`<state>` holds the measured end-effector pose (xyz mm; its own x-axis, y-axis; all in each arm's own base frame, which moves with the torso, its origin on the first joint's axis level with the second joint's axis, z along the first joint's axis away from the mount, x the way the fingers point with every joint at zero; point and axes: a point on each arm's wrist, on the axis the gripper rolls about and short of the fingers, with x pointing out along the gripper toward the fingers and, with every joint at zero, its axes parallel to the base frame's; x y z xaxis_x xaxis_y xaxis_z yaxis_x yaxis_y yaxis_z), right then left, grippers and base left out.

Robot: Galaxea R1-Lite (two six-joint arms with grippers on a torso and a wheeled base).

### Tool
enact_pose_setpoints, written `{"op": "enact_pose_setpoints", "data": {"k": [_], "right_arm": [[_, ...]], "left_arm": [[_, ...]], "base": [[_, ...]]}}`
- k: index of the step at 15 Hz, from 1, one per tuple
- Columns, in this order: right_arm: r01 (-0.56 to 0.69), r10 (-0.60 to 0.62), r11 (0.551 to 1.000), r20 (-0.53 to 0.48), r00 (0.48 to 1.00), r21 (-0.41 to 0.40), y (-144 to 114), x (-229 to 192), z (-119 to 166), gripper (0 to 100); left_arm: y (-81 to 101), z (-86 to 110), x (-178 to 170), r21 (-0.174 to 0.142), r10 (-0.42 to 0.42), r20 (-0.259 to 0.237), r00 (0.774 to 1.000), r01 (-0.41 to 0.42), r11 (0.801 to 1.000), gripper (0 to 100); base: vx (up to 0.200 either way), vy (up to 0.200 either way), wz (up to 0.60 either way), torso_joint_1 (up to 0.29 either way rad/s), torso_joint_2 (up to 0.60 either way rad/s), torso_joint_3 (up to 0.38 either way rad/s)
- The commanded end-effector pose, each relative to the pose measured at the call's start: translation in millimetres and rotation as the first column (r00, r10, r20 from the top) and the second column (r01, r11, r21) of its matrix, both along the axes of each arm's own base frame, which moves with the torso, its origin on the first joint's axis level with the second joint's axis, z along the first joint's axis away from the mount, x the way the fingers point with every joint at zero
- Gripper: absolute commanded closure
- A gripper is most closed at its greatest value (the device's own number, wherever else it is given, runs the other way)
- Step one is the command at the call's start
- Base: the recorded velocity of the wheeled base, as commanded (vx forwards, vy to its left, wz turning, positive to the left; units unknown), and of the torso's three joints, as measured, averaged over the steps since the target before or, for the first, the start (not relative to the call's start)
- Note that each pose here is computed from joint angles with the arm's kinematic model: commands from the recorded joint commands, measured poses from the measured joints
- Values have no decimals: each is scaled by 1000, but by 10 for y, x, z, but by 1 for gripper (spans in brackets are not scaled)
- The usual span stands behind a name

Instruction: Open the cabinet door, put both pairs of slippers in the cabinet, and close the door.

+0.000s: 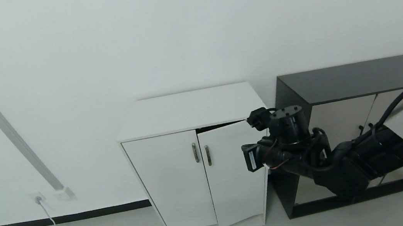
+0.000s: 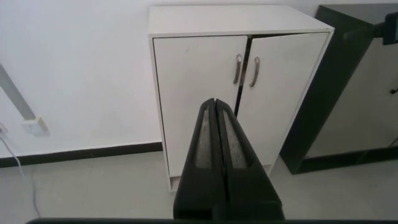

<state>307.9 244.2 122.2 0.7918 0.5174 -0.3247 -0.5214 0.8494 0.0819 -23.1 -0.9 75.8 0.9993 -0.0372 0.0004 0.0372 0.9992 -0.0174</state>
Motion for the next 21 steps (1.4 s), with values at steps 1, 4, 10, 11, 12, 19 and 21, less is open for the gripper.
{"op": "enact_pose_setpoints", "data": {"k": [1,4,10,11,12,19,21], "right_arm": [[-68,69,998,-11,998,14,-88,-174,-82,100],[-98,98,995,-48,994,-9,-196,-436,-246,100],[-125,121,992,-91,988,-36,-231,-588,-431,100],[-137,131,990,-115,985,-43,-218,-586,-515,100],[-138,131,989,-127,983,-50,-199,-572,-571,100],[-133,122,989,-152,981,-62,-20,-347,-940,100],[-124,114,991,-146,983,-58,44,-231,-1013,100]], "left_arm": [[0,2,0,-1,0,0,1000,0,1000,100],[0,1,0,1,0,-2,1000,0,1000,100],[0,1,0,-1,0,-2,1000,0,1000,100],[0,2,0,-1,0,0,1000,0,1000,100],[0,2,0,-1,0,0,1000,0,1000,100],[0,2,0,-1,0,0,1000,0,1000,100],[0,2,0,-1,0,0,1000,0,1000,100]], "base": [[0,0,0,0,0,0],[200,0,0,1,4,-1],[200,0,0,9,-1,6],[200,0,0,12,7,-2],[200,0,0,-2,7,7],[0,0,0,0,0,0],[0,0,0,0,0,0]]}}
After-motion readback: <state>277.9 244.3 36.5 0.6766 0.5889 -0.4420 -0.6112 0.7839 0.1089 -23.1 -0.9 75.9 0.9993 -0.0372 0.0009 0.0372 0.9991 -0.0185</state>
